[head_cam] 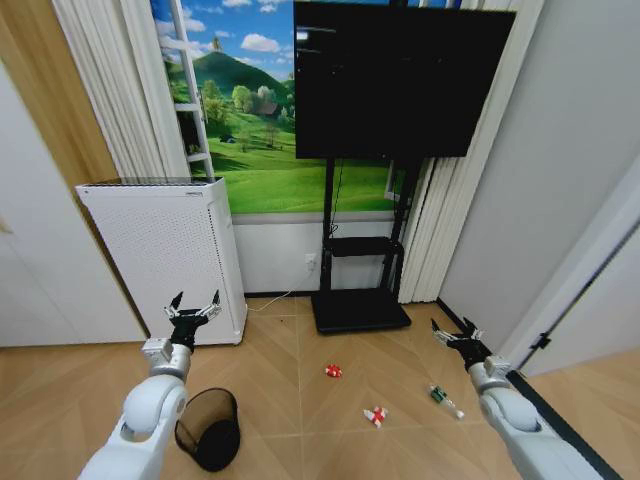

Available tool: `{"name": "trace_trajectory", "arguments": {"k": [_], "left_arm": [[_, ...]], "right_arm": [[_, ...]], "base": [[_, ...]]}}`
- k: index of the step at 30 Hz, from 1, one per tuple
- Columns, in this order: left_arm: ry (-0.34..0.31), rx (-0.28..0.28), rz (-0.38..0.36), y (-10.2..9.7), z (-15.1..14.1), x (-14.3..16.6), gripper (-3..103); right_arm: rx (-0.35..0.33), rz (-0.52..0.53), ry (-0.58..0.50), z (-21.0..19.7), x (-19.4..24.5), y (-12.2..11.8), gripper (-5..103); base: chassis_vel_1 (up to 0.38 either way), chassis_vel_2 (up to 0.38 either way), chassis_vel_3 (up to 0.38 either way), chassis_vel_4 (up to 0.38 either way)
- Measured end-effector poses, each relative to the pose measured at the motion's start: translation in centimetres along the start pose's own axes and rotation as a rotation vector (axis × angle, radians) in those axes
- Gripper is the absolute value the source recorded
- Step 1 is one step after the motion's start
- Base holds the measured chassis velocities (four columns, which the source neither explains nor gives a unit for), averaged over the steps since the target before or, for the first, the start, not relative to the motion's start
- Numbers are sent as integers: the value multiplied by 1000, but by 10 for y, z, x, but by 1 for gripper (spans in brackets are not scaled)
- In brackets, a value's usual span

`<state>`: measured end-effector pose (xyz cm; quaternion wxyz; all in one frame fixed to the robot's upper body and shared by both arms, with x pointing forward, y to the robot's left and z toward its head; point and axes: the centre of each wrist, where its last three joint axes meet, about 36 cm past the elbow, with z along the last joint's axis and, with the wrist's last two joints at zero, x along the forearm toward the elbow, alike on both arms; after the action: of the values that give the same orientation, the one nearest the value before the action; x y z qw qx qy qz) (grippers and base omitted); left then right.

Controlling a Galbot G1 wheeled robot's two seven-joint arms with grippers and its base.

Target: Pick up the trash bin and place the garbage on the floor into it.

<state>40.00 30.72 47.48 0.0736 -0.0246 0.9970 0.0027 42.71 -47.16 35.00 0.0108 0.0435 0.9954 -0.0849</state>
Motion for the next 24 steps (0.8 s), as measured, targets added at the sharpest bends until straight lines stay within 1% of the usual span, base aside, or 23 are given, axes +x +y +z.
{"name": "trace_trajectory", "arguments": {"k": [4, 6, 10, 16, 24], "left_arm": [[-13, -1, 7, 3, 1, 0, 100], [-16, -4, 10, 5, 1, 0, 100], [-13, -13, 16, 10, 3, 0, 100], [-10, -30, 3, 13, 7, 2, 100], [-10, -32, -4, 14, 9, 2, 100]], "right_arm": [[-1, -17, -17, 1, -3, 0, 100], [-1, -20, -16, 1, -3, 1, 100], [-4, -22, -18, 0, -3, 2, 100], [-10, -27, -19, 1, -1, 1, 100], [-24, -37, -25, 1, 1, 0, 100]], "base": [[-308, 310, 335, -316], [-281, 198, 189, -221], [-116, 118, 36, -36], [36, -59, -47, 36], [24, -24, -17, 18]]}}
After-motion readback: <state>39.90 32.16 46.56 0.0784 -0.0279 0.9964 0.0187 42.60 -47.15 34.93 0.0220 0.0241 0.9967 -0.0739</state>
